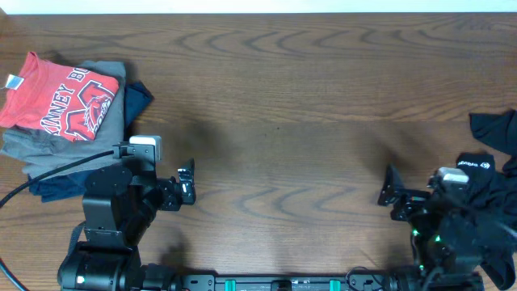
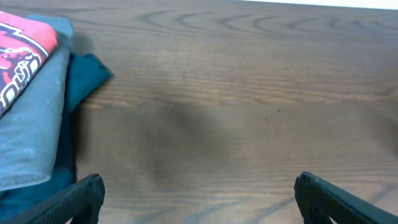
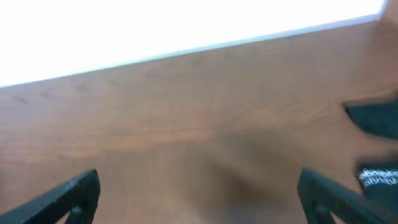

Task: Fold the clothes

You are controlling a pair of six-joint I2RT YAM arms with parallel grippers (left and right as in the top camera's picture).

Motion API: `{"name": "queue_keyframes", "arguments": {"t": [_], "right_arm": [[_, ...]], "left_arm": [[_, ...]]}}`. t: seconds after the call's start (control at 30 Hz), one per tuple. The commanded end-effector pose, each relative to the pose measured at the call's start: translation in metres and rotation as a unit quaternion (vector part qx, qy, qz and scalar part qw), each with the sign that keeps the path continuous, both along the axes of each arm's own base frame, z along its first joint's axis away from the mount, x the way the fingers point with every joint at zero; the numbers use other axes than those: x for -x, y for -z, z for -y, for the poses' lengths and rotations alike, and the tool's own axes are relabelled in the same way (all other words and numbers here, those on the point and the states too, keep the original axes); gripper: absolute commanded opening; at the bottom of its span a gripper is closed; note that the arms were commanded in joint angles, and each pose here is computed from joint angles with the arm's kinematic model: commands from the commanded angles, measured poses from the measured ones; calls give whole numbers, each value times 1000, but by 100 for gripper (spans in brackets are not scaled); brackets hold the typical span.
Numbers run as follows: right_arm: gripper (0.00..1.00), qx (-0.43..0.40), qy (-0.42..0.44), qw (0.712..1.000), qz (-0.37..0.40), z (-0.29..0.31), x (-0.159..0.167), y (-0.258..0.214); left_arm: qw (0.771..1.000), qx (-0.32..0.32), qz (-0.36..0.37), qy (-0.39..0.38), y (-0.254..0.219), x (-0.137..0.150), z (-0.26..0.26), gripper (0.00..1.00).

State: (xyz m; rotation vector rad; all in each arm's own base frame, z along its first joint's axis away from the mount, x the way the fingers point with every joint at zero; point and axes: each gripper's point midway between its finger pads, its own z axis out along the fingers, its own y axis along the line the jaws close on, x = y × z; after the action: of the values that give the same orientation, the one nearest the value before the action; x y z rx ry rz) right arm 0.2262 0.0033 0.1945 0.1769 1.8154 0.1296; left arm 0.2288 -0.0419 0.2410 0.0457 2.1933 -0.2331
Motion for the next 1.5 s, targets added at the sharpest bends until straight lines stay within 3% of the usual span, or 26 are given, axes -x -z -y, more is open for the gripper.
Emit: {"name": "queue_keyframes", "arguments": {"t": [0.0,0.17,0.4,0.57,0.7,1.47], "right_arm": [[99,21,-35,998,47,-11,-3,2],[99,35,-33,991,127,-10,-12,-9],[99,85,-32,979,183,-10,-19,-8],[99,136,-41,976,166,-11,-19,0],[99,134,-66,984,91,-16,-19,39],[99,113,-64,987,93,-17,-19,38]], "left_arm": [[1000,-2,3,-6,-1,0,-2,98],[1000,-2,3,-5,-1,0,-2,98],[1000,-2,3,-6,-1,0,-2,98],[1000,-2,3,-5,-1,0,-2,98],[1000,-2,3,-6,-1,0,-2,98],[1000,-2,3,-5,-1,0,-2,98]]}}
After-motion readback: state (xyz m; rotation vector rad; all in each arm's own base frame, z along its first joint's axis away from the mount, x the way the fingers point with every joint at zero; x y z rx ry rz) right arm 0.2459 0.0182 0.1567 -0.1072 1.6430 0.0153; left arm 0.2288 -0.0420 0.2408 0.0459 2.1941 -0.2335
